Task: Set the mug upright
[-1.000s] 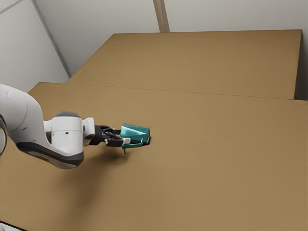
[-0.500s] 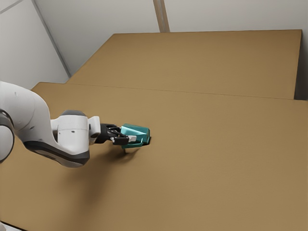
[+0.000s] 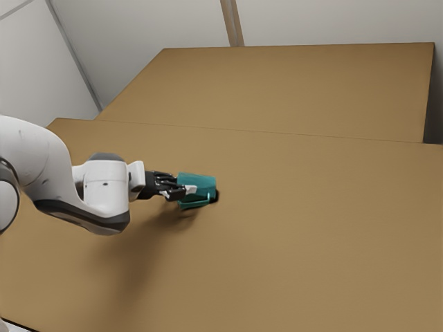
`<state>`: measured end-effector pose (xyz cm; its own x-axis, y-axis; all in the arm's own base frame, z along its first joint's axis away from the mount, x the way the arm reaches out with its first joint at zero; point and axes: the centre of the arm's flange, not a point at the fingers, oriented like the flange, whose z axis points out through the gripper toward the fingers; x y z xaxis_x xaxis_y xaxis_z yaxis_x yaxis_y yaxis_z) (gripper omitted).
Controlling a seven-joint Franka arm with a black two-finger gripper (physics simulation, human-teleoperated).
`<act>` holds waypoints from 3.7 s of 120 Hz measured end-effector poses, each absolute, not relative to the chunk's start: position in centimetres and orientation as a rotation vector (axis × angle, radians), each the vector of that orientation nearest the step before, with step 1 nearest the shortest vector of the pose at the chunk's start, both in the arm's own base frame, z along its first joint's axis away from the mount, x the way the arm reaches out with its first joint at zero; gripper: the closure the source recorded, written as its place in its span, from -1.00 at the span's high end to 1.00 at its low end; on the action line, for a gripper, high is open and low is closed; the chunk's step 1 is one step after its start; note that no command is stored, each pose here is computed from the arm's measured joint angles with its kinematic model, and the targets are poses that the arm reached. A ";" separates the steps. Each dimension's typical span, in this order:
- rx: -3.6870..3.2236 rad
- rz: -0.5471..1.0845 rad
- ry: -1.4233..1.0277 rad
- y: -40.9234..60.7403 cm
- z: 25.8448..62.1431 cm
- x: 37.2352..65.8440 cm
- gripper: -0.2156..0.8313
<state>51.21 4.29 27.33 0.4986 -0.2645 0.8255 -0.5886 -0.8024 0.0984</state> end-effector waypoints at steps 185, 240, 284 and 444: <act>2.776 0.252 -1.492 3.7 40.7 52.9 -0.91; 2.981 0.320 -1.024 0.8 38.4 52.1 -0.91; 3.039 0.319 -0.753 0.7 37.7 51.6 -0.91; 3.057 0.268 -0.514 -5.9 37.8 51.9 -0.91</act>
<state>51.88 -5.88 37.82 0.9305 -0.3221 0.1743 -0.3272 -0.9449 0.0007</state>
